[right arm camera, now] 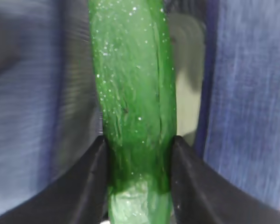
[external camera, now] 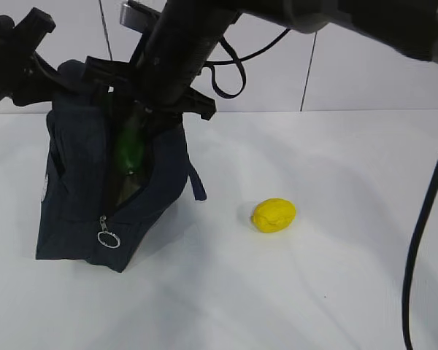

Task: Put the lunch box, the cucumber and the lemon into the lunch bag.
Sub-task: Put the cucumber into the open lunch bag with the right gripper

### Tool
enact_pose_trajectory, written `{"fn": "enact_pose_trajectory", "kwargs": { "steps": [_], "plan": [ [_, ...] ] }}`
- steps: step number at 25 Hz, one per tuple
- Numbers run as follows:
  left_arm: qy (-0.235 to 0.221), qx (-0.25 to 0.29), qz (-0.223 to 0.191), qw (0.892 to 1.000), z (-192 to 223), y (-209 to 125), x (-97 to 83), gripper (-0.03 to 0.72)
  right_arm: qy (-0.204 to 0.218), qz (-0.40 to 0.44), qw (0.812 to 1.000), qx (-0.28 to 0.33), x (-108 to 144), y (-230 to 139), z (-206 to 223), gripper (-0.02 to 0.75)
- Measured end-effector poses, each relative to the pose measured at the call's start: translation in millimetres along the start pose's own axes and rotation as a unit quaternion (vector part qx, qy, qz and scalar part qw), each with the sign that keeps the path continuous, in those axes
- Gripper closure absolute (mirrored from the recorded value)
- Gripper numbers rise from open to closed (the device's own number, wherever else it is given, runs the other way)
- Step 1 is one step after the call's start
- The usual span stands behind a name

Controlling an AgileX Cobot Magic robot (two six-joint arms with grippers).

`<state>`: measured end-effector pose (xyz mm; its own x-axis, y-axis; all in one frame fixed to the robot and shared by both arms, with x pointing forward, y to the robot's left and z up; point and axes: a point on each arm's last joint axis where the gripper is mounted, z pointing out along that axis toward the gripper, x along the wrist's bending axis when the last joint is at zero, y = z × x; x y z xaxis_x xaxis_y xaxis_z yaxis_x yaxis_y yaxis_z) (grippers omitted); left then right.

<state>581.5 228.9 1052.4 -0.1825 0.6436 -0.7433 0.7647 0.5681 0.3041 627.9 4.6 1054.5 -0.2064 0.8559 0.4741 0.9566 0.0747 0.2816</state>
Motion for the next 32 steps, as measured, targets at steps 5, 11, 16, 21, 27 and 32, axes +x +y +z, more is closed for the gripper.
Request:
{"fn": "enact_pose_trajectory", "kwargs": {
  "steps": [5, 11, 16, 21, 27, 32],
  "plan": [
    [0.001, 0.001, 0.000, 1.000, 0.7, 0.0, 0.5, 0.694, -0.001, 0.001, 1.000, 0.002, -0.8, 0.0, 2.2, 0.433],
    [0.001, 0.001, 0.002, 1.000, 0.7, 0.0, 0.5, 0.694, -0.003, 0.001, 1.000, 0.006, -1.1, -0.8, 2.2, 0.433],
    [0.001, 0.001, 0.005, 1.000, 0.7, 0.0, 0.5, 0.694, -0.006, 0.001, 1.000, 0.013, -1.7, -2.0, 2.2, 0.433],
    [0.001, 0.001, 0.007, 1.000, 0.7, 0.0, 0.5, 0.694, -0.006, -0.006, 1.000, 0.015, -1.8, -2.4, 2.2, 0.392],
    [0.001, 0.001, 0.009, 1.000, 0.7, 0.0, 0.5, 0.694, -0.006, -0.009, 1.000, 0.015, -1.8, -2.4, 2.2, 0.192],
    [0.001, 0.001, 0.011, 1.000, 0.7, 0.0, 0.5, 0.694, -0.006, -0.010, 1.000, 0.015, -1.5, -2.2, 1.5, 0.169]
  ]
}}
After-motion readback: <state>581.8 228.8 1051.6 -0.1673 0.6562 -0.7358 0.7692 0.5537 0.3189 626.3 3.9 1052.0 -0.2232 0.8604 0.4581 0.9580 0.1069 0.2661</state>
